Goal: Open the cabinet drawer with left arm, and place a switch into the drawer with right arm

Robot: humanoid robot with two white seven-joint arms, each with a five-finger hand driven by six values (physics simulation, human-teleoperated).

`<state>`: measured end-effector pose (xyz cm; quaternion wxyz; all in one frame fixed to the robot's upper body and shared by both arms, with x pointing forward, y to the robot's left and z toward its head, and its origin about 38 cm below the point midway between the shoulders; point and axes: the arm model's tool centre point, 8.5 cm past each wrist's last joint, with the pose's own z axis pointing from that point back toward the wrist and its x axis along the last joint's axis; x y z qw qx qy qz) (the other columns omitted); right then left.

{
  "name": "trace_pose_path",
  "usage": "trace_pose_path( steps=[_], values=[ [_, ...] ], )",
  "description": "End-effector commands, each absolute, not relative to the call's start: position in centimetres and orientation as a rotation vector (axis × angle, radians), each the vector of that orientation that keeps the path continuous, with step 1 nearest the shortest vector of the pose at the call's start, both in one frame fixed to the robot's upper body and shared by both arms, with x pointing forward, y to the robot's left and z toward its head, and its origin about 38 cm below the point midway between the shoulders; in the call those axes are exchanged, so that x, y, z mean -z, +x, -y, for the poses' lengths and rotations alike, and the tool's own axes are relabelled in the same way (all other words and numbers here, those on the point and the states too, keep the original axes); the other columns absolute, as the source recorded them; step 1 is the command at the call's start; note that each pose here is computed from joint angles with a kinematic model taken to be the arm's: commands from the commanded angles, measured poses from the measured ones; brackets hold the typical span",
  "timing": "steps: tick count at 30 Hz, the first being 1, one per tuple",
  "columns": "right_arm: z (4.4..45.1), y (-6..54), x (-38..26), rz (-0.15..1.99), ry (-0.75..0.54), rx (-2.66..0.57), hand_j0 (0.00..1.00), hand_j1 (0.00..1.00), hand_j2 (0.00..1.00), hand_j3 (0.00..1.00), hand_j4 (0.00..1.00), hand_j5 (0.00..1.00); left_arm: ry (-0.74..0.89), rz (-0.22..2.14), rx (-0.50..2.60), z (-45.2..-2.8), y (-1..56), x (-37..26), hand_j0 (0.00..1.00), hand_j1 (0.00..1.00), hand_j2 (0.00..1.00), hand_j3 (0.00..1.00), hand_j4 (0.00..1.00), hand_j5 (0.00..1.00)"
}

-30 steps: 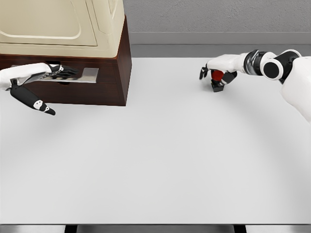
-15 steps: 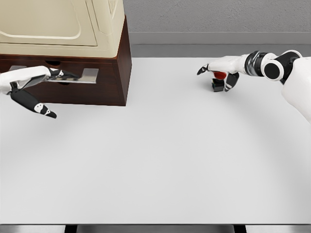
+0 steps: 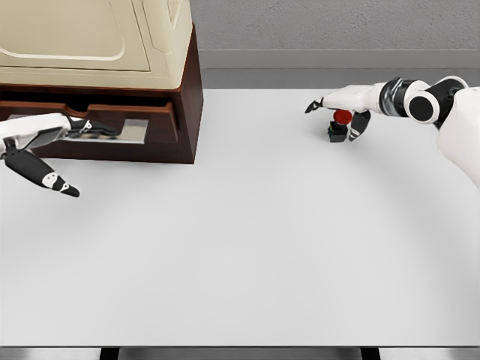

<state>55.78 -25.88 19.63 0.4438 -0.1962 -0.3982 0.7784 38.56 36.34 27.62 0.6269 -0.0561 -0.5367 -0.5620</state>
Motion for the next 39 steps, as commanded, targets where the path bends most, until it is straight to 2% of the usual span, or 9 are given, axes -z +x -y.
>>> trace_pose_path(
  steps=[1, 16, 20, 27, 35, 37, 39],
  values=[
    [26.0, 55.9, -19.6, 0.981, -0.492, -1.917, 0.94, 0.94, 0.94, 0.94, 0.94, 0.94, -0.109, 1.183, 1.324, -36.7, 38.1, -27.2, 1.00, 1.00, 1.00, 1.00, 1.00, 1.00],
    [26.7, 56.0, -19.0, 0.952, -0.494, -1.898, 0.91, 0.91, 0.91, 0.91, 0.91, 0.91, -0.153, 1.133, 1.327, -37.5, 36.8, -27.5, 1.00, 1.00, 1.00, 1.00, 1.00, 1.00],
    [26.7, 56.1, -18.9, 0.920, -0.528, -1.921, 0.90, 0.90, 0.90, 0.90, 0.90, 0.90, -0.161, 1.133, 1.321, -37.5, 36.8, -27.4, 1.00, 1.00, 1.00, 1.00, 1.00, 1.00],
    [26.6, 56.0, -18.9, 0.924, -0.528, -1.931, 0.85, 0.85, 0.85, 0.85, 0.85, 0.85, -0.179, 1.126, 1.309, -37.5, 36.6, -27.0, 1.00, 1.00, 1.00, 1.00, 1.00, 1.00],
    [26.0, 55.9, -19.2, 0.943, -0.522, -1.947, 0.74, 0.74, 0.74, 0.74, 0.74, 0.74, -0.183, 1.126, 1.293, -37.9, 36.1, -27.6, 1.00, 1.00, 1.00, 1.00, 1.00, 1.00],
    [26.0, 55.9, -19.2, 0.945, -0.520, -1.951, 0.67, 0.67, 0.67, 0.67, 0.67, 0.67, -0.179, 1.126, 1.279, -38.4, 36.0, -27.9, 1.00, 1.00, 1.00, 1.00, 1.00, 1.00],
    [26.1, 55.9, -19.1, 0.943, -0.520, -1.950, 0.67, 0.67, 0.67, 0.67, 0.67, 0.67, -0.174, 1.134, 1.270, -38.7, 36.0, -28.4, 1.00, 1.00, 1.00, 1.00, 1.00, 1.00]
  ],
)
